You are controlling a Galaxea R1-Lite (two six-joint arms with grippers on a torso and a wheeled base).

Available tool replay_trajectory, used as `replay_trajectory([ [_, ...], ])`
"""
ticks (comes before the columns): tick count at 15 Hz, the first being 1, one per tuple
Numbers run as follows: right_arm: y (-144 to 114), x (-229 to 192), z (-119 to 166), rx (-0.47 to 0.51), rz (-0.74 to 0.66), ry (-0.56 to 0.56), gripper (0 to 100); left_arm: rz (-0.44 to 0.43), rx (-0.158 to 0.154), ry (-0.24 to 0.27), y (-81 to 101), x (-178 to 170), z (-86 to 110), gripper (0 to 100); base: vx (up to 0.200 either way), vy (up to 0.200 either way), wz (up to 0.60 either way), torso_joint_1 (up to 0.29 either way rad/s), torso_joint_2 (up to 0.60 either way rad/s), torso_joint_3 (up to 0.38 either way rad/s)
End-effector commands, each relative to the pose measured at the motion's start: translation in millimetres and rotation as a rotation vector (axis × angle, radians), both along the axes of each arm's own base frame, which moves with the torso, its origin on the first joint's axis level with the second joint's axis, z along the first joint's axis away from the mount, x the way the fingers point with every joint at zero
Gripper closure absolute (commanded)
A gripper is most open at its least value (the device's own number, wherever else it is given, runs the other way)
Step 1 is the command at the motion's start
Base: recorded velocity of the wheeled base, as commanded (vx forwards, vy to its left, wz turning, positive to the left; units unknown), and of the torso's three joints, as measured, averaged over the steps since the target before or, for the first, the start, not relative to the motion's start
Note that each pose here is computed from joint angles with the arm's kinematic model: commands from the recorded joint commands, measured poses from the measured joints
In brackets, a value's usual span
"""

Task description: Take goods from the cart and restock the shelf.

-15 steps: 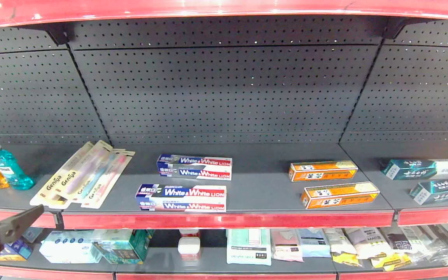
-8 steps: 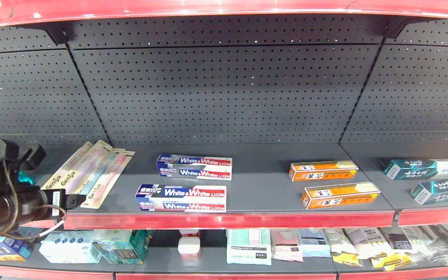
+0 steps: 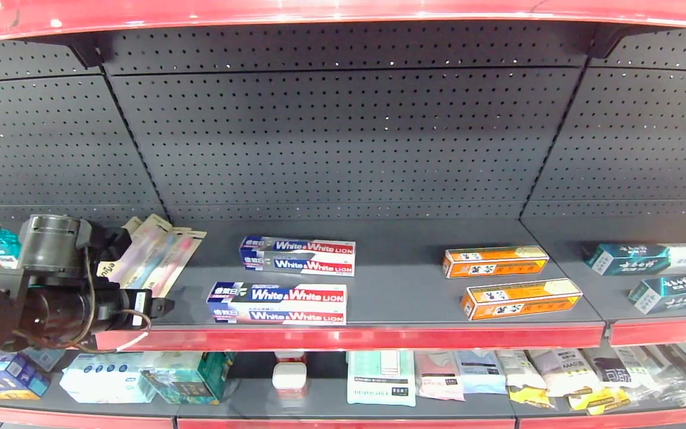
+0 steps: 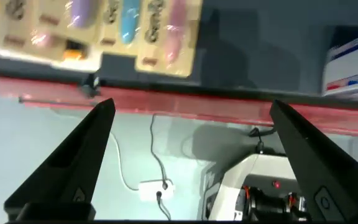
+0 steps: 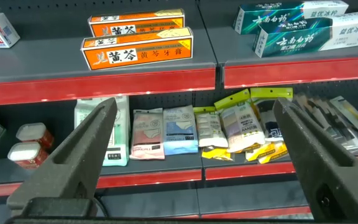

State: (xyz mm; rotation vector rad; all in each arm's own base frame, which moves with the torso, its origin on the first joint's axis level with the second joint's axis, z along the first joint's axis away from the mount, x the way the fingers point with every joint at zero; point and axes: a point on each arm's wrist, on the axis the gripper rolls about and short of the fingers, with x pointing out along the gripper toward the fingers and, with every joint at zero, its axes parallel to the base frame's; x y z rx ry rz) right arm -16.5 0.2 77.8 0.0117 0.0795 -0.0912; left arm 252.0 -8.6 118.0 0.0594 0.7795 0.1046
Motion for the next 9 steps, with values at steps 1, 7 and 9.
replay_trajectory([
  [1, 0, 0, 0, 0.000, 0.000, 0.000, 0, -0.034, 0.002, 0.015, -9.2, 8, -7.5, 0, 0.000, 0.000, 0.00, 0.000, 0.00, 0.000],
  [7, 0, 0, 0, 0.000, 0.000, 0.001, 0, -0.041, -0.001, 0.012, -12.6, 18, -13.4, 0, 0.000, 0.000, 0.00, 0.000, 0.00, 0.000],
  [9, 0, 0, 0, 0.000, 0.000, 0.000, 0, -0.041, -0.002, 0.012, -13.4, 23, -15.4, 0, 0.000, 0.000, 0.00, 0.000, 0.00, 0.000],
])
